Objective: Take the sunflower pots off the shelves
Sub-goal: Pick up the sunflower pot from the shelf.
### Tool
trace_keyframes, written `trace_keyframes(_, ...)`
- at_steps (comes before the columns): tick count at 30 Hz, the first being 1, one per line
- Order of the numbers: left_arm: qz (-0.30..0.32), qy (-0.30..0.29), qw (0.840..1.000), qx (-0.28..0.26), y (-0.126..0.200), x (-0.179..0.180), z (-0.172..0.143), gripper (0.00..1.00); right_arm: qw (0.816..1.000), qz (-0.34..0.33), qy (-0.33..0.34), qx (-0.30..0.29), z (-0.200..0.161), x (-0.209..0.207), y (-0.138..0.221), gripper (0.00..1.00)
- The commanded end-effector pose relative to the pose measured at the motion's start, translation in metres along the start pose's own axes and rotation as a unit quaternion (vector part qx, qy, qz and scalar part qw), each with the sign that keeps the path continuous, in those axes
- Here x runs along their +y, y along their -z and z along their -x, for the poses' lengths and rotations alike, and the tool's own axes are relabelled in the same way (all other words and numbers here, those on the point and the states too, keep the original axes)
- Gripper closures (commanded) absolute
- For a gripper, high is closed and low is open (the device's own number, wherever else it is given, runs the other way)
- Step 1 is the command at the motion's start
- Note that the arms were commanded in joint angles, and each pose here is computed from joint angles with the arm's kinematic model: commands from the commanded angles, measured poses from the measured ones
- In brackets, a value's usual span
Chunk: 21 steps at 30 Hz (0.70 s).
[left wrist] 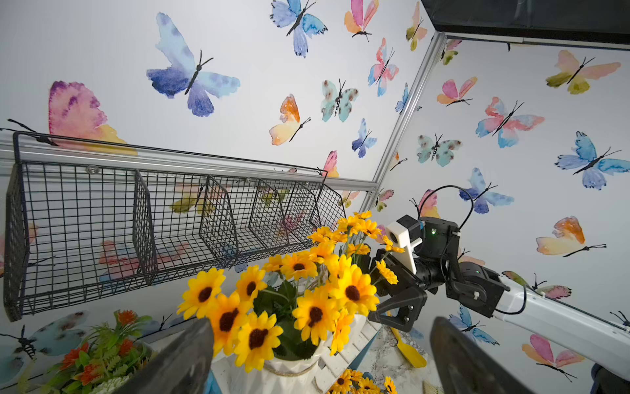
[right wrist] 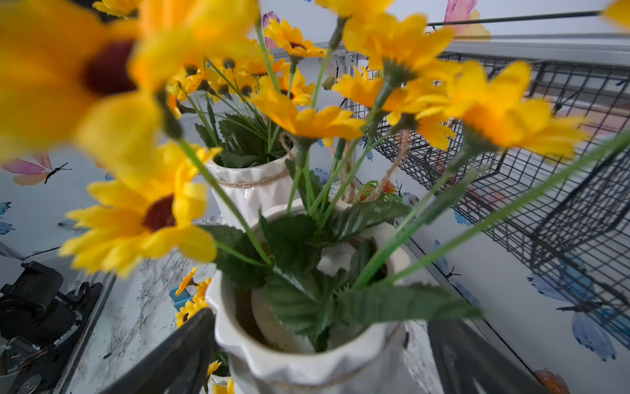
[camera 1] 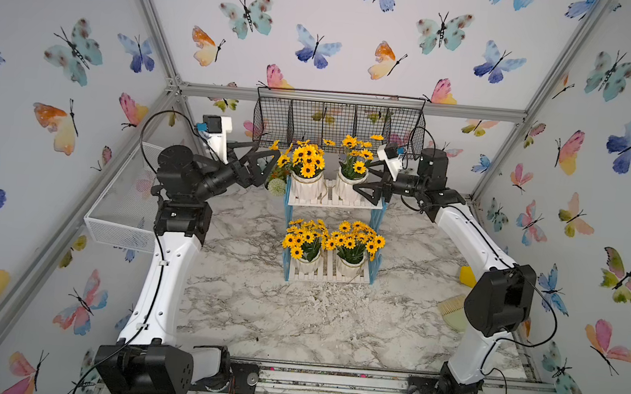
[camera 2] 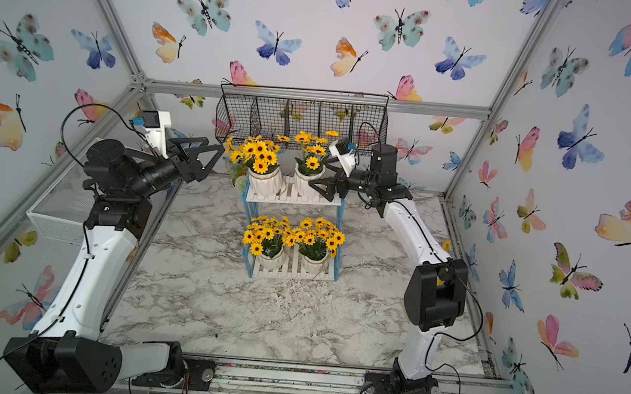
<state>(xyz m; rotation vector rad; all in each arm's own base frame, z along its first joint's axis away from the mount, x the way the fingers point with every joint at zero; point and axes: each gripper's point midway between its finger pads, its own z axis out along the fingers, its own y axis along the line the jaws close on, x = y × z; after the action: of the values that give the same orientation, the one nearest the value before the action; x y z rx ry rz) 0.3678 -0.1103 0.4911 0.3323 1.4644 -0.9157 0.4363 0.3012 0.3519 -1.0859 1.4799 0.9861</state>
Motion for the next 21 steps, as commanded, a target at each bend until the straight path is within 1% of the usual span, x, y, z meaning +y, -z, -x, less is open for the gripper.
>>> trace_keyframes(1, -0.015, -0.019, 1.000, -0.012, 0.006, -0.012, 0.010, 0.02, 1.000, -0.001, 0.010, -0.022, 0.022, 0.004, 0.002, 0.01)
trace_keyframes(7, -0.015, -0.018, 1.000, -0.012, 0.006, -0.012, 0.010, 0.02, 1.000, 0.005, 0.008, -0.030, 0.024, 0.006, -0.002, 0.01)
trace_keyframes(21, -0.015, -0.016, 1.000, -0.011, 0.006, -0.011, 0.008, 0.02, 1.000, 0.006, 0.003, -0.019, 0.014, 0.004, -0.016, 0.01)
